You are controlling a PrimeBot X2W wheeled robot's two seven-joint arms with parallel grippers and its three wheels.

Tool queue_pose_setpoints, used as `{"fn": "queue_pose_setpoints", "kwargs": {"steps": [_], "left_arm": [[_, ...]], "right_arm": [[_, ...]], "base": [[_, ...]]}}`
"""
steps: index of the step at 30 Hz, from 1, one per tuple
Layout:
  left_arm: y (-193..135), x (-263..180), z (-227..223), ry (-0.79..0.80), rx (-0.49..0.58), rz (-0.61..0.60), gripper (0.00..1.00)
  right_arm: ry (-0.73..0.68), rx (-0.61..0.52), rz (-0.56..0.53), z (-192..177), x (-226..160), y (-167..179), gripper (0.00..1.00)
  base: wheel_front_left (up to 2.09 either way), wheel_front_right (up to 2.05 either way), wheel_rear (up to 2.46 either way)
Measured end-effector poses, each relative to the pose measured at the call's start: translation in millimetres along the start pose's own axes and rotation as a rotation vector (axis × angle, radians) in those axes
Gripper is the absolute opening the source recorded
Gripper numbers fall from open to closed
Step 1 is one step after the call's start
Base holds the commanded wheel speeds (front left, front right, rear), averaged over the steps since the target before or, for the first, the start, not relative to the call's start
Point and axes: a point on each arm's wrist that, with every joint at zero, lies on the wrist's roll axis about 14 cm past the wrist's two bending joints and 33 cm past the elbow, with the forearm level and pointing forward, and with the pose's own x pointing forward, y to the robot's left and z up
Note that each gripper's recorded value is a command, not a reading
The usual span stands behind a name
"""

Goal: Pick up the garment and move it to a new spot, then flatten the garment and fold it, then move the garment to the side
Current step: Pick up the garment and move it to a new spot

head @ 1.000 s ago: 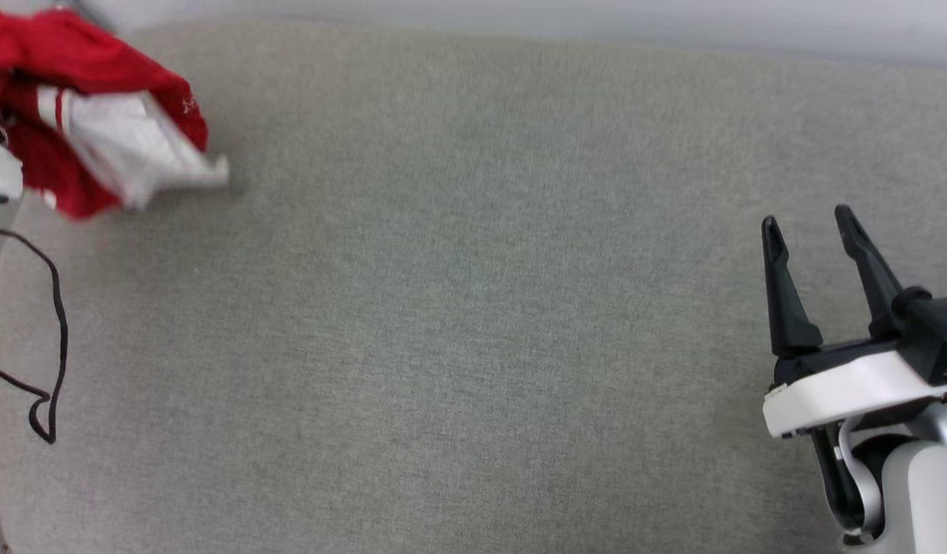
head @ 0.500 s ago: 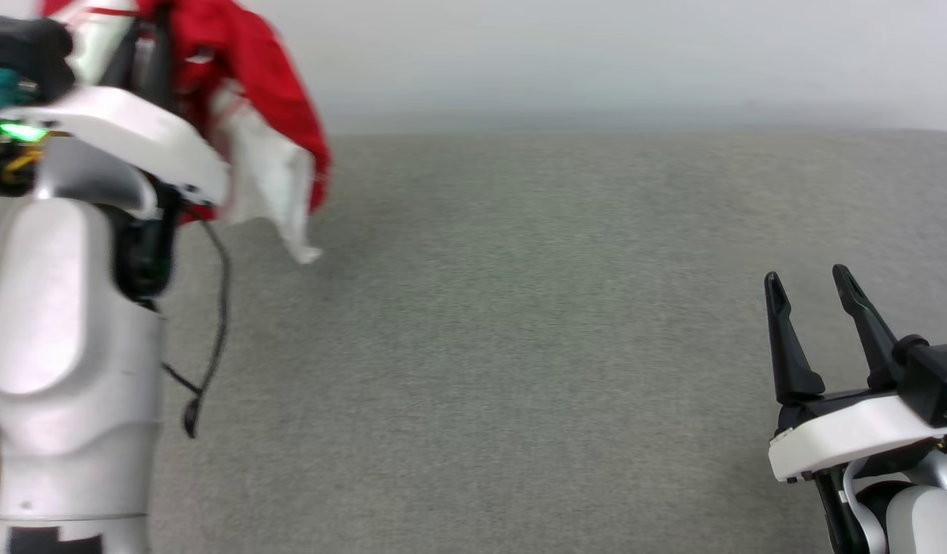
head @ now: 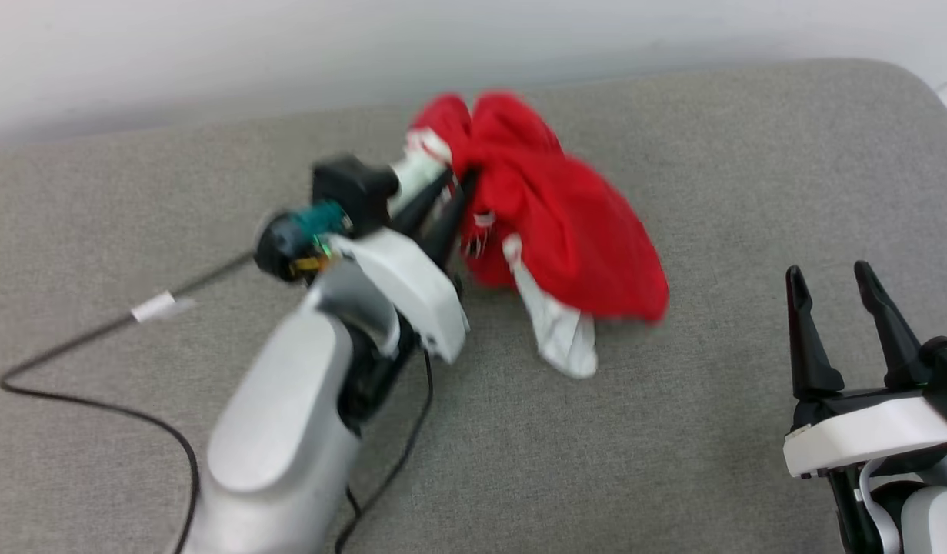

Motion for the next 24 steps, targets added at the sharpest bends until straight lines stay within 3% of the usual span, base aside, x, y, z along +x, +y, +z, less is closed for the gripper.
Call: {"fn": "queue_pose_setpoints", "kwargs": {"steps": [9, 10, 11, 12, 16, 24], "left_arm": [[3.7, -48.8, -121.5, 0.303, -0.092, 0.026, 0.00], [3.3, -54.0, -128.9, 0.324, -0.103, 0.032, 0.30], [2.7, -58.6, -134.7, 0.340, -0.109, 0.036, 0.85], [3.9, -62.1, -138.4, 0.351, -0.114, 0.048, 1.00], [6.3, -65.4, -129.0, 0.303, -0.103, 0.066, 1.00], [23.8, -65.2, -47.5, -0.021, -0.012, 0.160, 1.00]], "right_arm": [[0.036, 0.009, 0.013, -20.5, 18.2, 4.7, 1.00], [0.038, 0.010, 0.016, -22.0, 19.7, 5.9, 1.00], [0.042, 0.011, 0.018, -23.8, 21.0, 6.8, 1.00], [0.045, 0.013, 0.022, -25.3, 22.4, 8.2, 1.00], [0.045, 0.014, 0.043, -26.6, 27.8, 15.8, 1.00], [0.018, 0.014, 0.076, -13.8, 29.6, 27.7, 1.00]], "base": [[0.00, 0.00, 0.00], [0.00, 0.00, 0.00], [0.00, 0.00, 0.00], [0.00, 0.00, 0.00], [0.00, 0.00, 0.00], [0.00, 0.00, 0.00]]}}
